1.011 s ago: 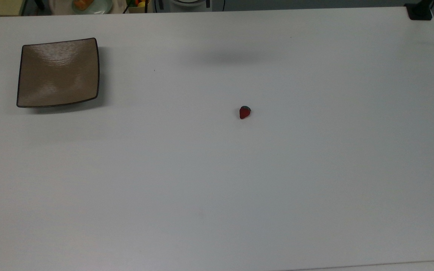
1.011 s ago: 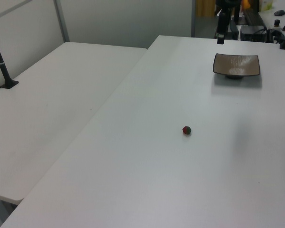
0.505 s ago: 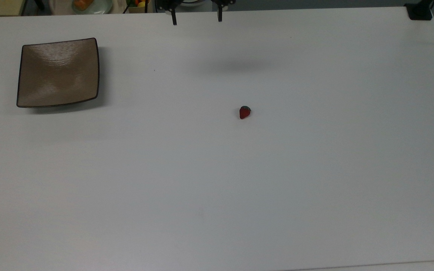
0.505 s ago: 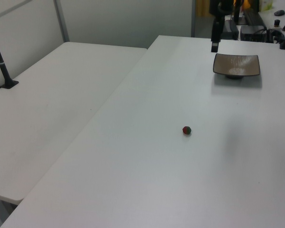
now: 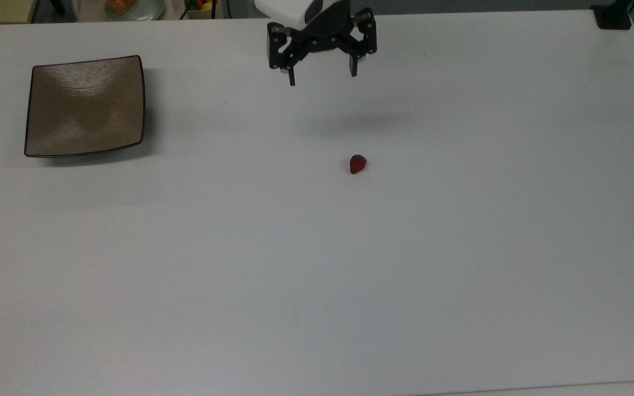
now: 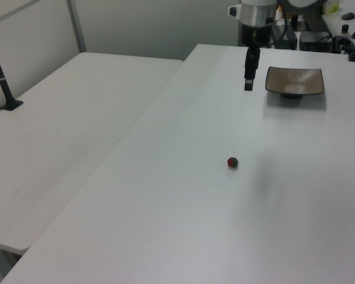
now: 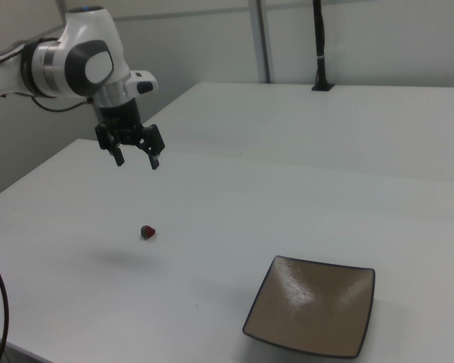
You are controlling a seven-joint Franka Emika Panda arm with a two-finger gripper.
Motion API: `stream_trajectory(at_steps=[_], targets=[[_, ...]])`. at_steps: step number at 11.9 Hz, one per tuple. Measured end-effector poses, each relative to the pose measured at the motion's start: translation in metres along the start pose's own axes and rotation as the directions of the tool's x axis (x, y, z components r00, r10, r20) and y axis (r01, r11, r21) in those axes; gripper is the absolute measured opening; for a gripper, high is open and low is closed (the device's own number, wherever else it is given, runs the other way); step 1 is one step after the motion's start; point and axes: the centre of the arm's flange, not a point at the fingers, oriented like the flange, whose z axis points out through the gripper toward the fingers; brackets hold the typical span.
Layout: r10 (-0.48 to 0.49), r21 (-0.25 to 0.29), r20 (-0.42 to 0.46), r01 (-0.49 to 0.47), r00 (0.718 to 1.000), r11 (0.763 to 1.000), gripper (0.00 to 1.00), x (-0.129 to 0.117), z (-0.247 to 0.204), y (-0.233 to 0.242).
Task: Strawberries on a ceramic plate
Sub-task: 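Lower the gripper over the strawberry and close on it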
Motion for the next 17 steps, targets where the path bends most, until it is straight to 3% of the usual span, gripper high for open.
stream_trajectory(at_steps=[7,17], targets=[[-0.066,0.017,0.029,0.065,0.997,0.998,1.0,0.03,0.087,-0.041],[-0.1,0.015,0.063,0.099,0.993,0.995,1.0,0.044,0.182,-0.056]])
